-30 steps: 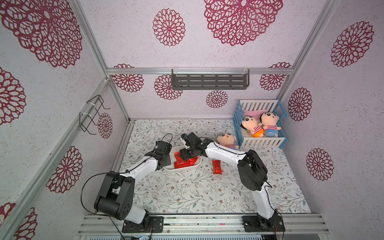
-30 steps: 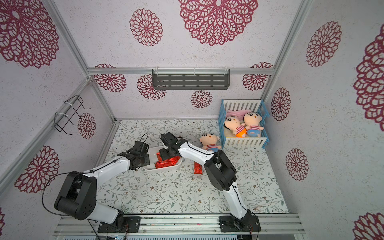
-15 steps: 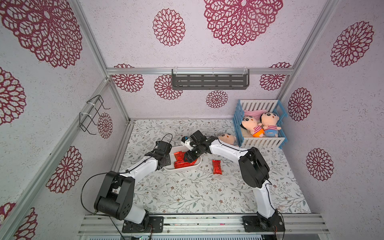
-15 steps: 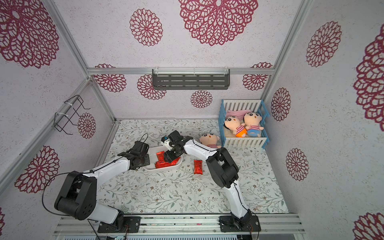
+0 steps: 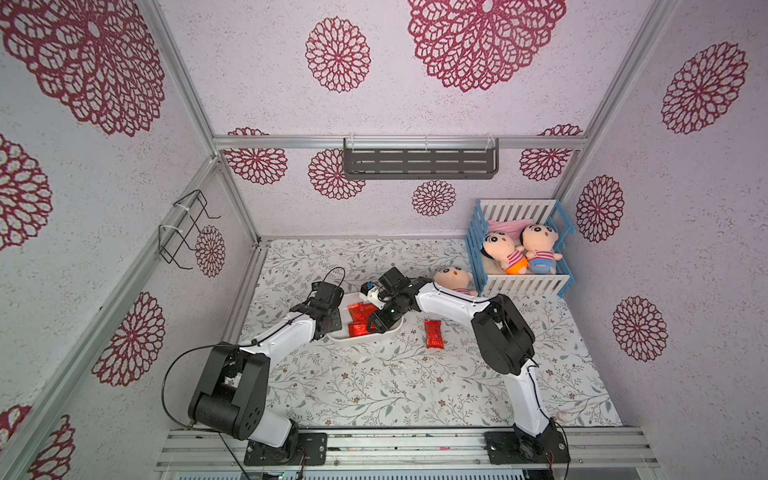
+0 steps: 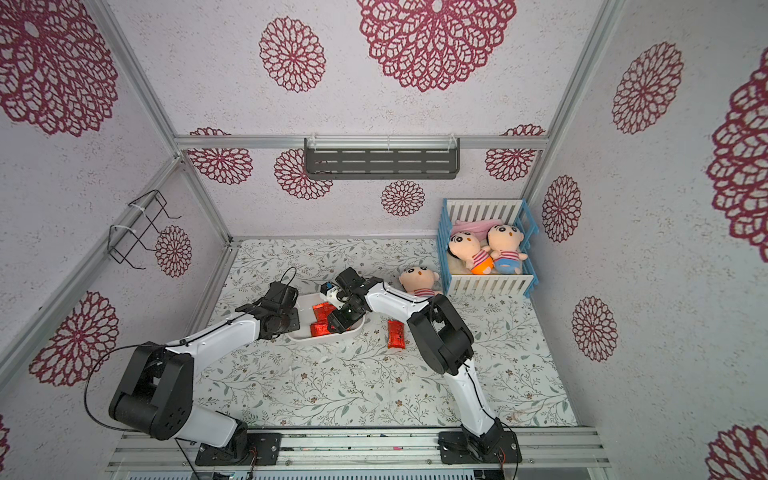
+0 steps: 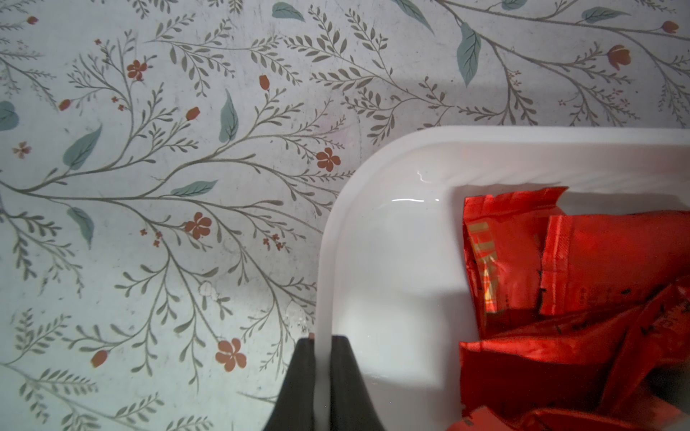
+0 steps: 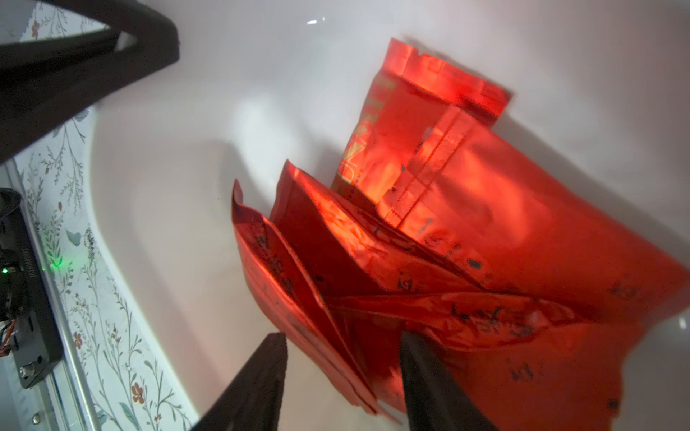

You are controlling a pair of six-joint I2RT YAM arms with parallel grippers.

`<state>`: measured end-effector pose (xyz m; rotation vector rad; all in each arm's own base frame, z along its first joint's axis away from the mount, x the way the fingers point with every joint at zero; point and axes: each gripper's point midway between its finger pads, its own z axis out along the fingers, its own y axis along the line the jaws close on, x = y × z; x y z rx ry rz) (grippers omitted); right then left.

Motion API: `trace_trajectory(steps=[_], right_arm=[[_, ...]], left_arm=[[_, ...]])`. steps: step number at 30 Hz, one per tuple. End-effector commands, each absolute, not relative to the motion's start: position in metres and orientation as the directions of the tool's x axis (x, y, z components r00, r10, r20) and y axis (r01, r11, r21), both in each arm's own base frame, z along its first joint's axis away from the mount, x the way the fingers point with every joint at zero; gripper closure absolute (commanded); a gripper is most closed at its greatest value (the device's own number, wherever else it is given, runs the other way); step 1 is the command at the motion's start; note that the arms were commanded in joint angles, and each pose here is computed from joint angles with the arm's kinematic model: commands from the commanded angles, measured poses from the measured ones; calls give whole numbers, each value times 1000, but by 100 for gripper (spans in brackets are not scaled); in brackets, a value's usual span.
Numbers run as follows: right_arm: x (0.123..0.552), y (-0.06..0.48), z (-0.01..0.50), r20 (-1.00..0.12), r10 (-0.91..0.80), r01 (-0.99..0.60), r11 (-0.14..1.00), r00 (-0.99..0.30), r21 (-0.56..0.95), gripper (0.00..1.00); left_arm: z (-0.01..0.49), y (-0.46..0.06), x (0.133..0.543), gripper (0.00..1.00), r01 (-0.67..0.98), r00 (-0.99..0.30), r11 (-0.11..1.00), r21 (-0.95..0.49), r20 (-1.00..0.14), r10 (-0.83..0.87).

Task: Take the tea bags out of the storage box
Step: Pick up the tea bag from the storage box.

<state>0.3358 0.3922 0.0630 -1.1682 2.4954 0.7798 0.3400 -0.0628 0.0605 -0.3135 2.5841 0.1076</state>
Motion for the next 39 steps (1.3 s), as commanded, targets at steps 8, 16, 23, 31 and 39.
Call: trace_trajectory(steps=[8,16,23,31,39], right_arm=[[329,401,62,-483,-653,-812,462,-583,356,61],[341,410,109,-587,-587,-826,461,-558,324,89],[354,405,164,-671,-433,-781,493,-602,383,100],[362,355,211,-682,-97,-610,552,-725,569,100],[331,244,229,-631,250,-429,549,-735,717,100]], left_arm=[[39,-54,321,100,-237,-880,967,89,-440,-175],[39,-54,321,100,-238,-879,967,90,-443,-175],[40,-54,321,100,-237,-879,967,90,-444,-174],[40,-54,321,100,-238,-878,967,91,-447,-174],[40,-55,321,100,-236,-877,967,92,-448,-172]])
